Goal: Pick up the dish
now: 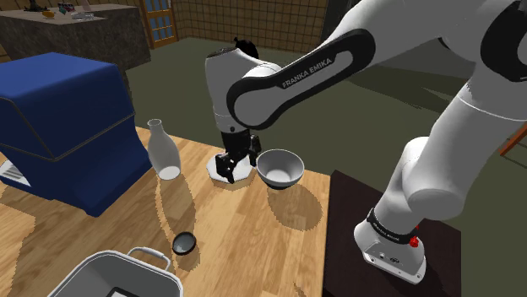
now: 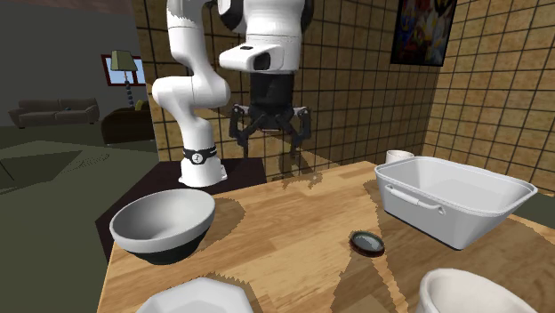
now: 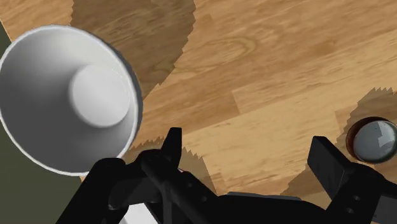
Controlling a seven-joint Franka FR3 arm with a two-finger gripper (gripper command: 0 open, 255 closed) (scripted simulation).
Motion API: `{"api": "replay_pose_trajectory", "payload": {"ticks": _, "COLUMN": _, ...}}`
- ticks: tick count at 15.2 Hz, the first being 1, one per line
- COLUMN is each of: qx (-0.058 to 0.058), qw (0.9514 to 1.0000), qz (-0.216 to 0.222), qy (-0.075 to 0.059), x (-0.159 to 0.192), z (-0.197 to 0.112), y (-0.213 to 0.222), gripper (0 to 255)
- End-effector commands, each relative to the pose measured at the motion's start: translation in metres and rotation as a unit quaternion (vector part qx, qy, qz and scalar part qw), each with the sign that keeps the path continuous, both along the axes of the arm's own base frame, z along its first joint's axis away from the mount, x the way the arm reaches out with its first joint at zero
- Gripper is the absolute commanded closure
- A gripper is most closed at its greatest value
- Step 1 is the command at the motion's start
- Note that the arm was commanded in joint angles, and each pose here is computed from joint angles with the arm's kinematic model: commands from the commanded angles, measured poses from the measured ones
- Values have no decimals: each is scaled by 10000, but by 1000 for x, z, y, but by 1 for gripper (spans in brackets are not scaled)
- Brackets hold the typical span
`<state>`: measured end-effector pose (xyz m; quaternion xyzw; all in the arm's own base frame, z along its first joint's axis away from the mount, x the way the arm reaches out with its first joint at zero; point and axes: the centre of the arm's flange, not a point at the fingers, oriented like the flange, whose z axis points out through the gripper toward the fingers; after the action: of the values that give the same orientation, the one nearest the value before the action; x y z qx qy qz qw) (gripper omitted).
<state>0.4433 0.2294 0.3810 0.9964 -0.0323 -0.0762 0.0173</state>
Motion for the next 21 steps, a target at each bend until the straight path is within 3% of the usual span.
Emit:
{"api": "replay_pose_trajectory", "payload": {"ticks": 1, "qx": 17, "qw": 10000, "qz": 2, "qy": 94, "x": 8, "z": -13, "y": 20, "gripper": 0}}
{"api": "replay_pose_trajectory", "payload": {"ticks": 18, "qx": 133, "qw": 9962, "qz": 55, "qy": 857, "x": 66, "z": -150, "y": 196, "gripper": 0}}
{"api": "replay_pose_trajectory", "payload": {"ticks": 21, "qx": 137, "qw": 9960, "qz": 57, "qy": 880, "x": 67, "z": -165, "y": 201, "gripper": 0}}
